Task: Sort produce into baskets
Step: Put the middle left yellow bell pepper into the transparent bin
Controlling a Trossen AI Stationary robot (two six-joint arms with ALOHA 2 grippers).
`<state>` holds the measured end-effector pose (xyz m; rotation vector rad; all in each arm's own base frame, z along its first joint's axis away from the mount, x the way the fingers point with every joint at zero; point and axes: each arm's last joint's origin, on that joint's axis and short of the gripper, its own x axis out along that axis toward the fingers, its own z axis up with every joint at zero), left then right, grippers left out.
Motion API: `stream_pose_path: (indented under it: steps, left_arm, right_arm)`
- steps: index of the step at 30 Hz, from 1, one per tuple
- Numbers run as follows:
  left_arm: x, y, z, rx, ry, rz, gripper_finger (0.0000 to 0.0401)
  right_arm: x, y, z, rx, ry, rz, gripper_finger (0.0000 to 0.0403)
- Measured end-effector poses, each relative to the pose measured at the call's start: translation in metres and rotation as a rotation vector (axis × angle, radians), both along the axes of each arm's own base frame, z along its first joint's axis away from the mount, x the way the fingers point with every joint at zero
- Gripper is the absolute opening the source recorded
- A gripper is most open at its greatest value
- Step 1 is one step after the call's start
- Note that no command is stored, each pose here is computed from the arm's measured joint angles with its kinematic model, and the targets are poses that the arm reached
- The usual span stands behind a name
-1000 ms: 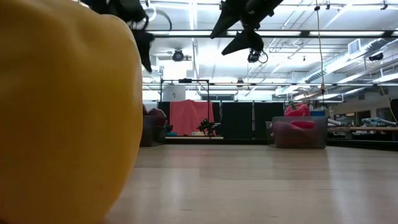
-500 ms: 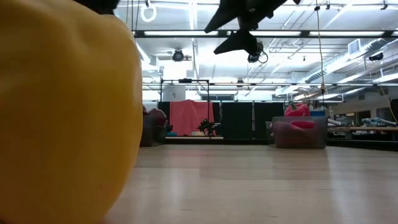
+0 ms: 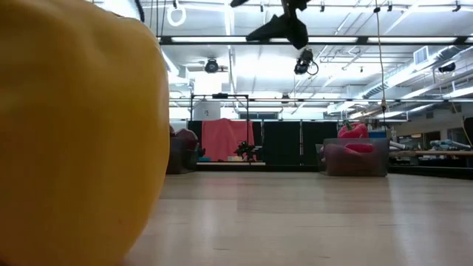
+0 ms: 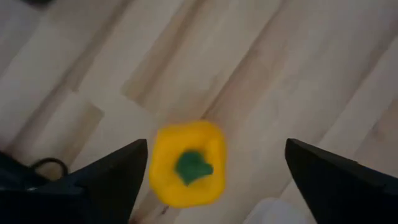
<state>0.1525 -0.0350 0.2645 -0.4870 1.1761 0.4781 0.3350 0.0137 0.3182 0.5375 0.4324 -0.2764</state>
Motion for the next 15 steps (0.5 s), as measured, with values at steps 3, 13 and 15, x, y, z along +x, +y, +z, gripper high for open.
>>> stream_pose_path:
  steps: [3,13,15]
  left_arm:
    - [0.0,-0.001,-0.017,0.002,0.065,-0.015,0.0396]
    - [-0.006,0.001,-0.052,-0.049,0.162,0.022,0.0398]
    - [-0.005,0.001,-0.057,-0.049,0.155,0.011,0.0396]
  right_arm:
    - [0.001,0.009,0.003,0.006,-0.043,-0.011,0.0323]
    - [0.0,0.023,0.005,0.049,-0.07,-0.043,0.0323]
    - [0.0,0.023,0.005,0.052,-0.077,-0.039,0.0323]
